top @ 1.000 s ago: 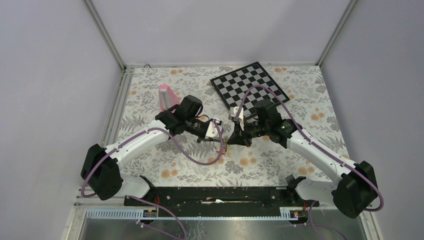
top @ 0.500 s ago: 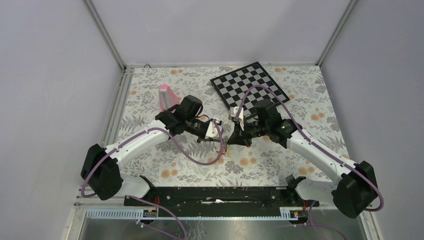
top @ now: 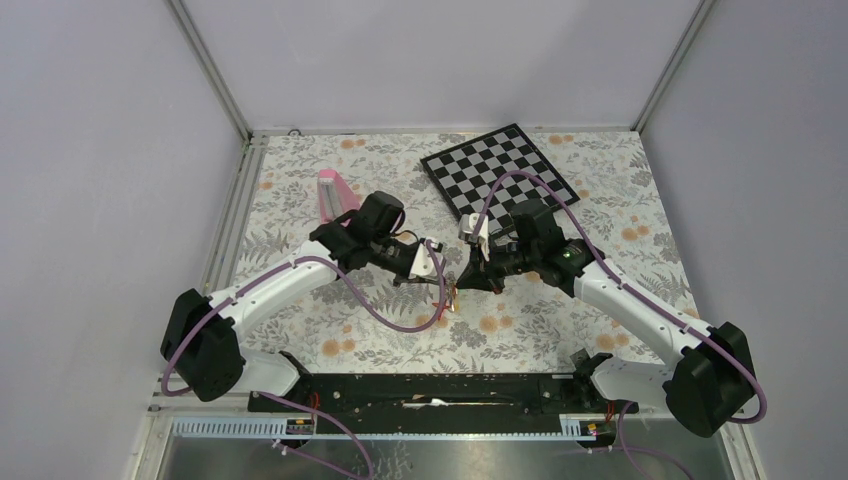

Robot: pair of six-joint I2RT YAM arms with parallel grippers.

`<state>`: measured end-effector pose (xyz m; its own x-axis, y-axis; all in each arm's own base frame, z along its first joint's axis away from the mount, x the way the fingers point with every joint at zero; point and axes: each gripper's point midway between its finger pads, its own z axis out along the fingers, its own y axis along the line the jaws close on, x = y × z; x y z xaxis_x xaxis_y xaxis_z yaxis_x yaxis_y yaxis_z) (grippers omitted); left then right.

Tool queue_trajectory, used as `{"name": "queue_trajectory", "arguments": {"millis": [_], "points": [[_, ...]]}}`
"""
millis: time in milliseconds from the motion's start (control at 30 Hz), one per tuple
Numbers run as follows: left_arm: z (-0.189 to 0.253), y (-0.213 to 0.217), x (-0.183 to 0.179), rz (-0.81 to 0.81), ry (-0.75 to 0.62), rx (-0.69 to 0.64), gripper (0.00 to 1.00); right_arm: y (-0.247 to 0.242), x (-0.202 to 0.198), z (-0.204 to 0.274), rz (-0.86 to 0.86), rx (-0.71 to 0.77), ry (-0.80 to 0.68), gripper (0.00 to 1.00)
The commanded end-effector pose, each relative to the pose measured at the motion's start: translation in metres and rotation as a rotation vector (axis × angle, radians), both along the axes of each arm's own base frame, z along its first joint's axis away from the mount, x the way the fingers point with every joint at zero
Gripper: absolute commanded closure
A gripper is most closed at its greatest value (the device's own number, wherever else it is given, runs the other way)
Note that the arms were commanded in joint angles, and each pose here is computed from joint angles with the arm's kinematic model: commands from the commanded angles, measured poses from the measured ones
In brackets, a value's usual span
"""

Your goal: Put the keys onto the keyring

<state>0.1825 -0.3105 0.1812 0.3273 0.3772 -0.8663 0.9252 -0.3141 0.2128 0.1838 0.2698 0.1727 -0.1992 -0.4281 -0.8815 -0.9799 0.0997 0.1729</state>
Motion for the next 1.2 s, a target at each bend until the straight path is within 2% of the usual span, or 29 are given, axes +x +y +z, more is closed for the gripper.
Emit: {"name": "queue_trajectory", "arguments": {"millis": [0, 1167], "points": [[0.0228, -0.0042, -0.0075, -0.053, -0.052, -0.087, 1.00, 0.0027, 0.0055, 0.0134, 0.005, 0.045, -0.047, 1.00], [0.0213, -0.0052, -0.0092, -0.070, -0.051, -0.093, 1.00, 0.0069, 0.0033, 0.0144, 0.028, 0.060, -0.017, 1.00]]}}
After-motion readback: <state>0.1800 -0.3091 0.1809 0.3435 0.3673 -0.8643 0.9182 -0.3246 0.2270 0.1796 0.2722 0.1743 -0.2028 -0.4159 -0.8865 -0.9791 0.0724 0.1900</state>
